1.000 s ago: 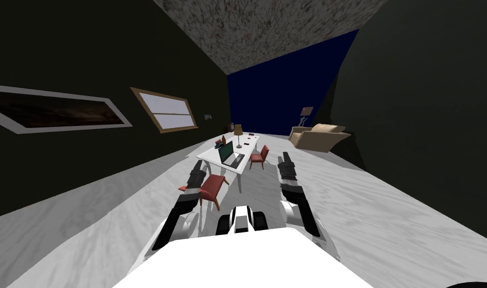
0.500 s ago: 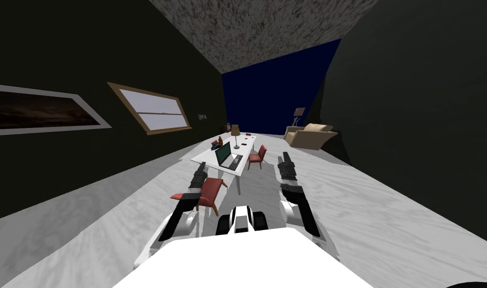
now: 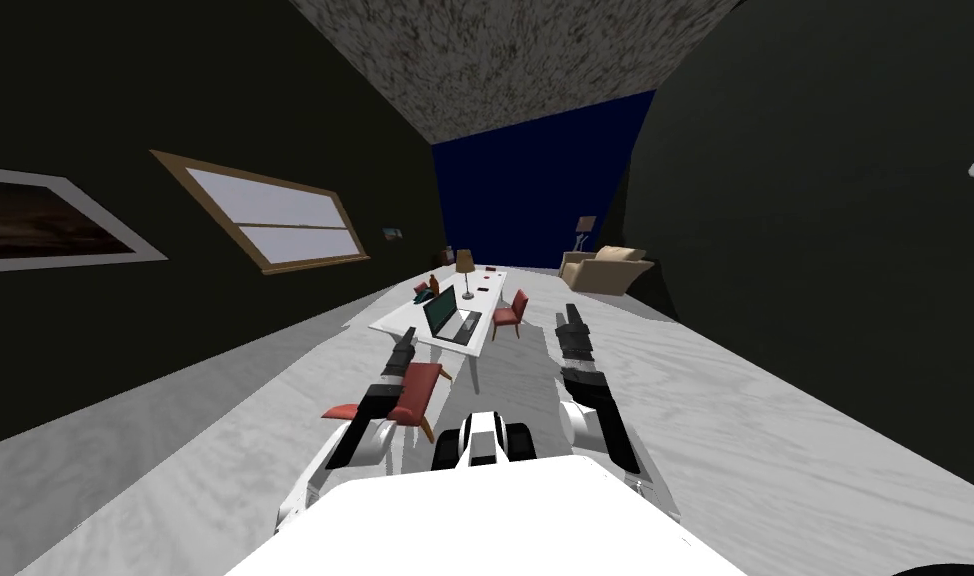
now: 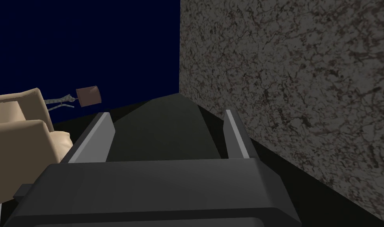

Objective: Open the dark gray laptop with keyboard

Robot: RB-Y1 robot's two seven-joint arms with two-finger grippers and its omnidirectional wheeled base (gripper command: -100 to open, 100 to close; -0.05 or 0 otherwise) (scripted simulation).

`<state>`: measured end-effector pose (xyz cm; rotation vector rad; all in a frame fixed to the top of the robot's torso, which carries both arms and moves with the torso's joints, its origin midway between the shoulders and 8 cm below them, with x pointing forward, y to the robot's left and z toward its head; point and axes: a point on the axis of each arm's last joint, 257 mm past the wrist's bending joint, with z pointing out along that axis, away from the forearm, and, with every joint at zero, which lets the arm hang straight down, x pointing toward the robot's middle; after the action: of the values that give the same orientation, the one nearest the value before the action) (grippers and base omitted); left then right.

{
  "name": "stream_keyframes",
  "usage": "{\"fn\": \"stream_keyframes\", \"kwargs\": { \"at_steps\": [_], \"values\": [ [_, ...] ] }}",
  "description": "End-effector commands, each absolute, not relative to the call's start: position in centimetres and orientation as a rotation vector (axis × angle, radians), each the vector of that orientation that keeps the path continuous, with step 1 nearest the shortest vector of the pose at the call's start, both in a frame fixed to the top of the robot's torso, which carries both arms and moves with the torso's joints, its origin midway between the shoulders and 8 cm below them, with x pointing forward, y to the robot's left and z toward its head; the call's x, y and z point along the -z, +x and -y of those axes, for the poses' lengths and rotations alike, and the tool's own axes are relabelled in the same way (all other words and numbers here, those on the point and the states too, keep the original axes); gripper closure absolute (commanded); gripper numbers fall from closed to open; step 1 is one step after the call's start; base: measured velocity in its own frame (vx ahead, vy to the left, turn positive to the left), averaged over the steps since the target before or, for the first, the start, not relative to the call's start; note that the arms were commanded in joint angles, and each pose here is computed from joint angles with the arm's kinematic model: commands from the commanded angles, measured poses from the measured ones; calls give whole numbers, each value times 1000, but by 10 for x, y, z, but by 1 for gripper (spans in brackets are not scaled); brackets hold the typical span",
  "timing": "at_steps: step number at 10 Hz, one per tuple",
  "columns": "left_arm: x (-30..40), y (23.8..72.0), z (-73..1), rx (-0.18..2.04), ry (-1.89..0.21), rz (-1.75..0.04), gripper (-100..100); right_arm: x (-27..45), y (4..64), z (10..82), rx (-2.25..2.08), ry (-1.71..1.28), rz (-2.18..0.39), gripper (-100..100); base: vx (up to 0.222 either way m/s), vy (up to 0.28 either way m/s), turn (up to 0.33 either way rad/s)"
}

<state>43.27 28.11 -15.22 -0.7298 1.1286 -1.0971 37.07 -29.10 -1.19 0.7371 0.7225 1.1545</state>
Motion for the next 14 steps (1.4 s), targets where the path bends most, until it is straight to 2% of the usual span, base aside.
{"fn": "stream_keyframes", "kwargs": {
  "at_steps": [1, 14],
  "values": [
    [170, 439, -288, 1056, -715, -1178, -100, 12, 371, 291, -1155, 737, -723, 0, 45, 36, -143],
    [246, 469, -354, 805, -626, -1413, -100, 12, 371, 291, -1154, 737, -723, 0, 39, 49, -127]
  ]
}}
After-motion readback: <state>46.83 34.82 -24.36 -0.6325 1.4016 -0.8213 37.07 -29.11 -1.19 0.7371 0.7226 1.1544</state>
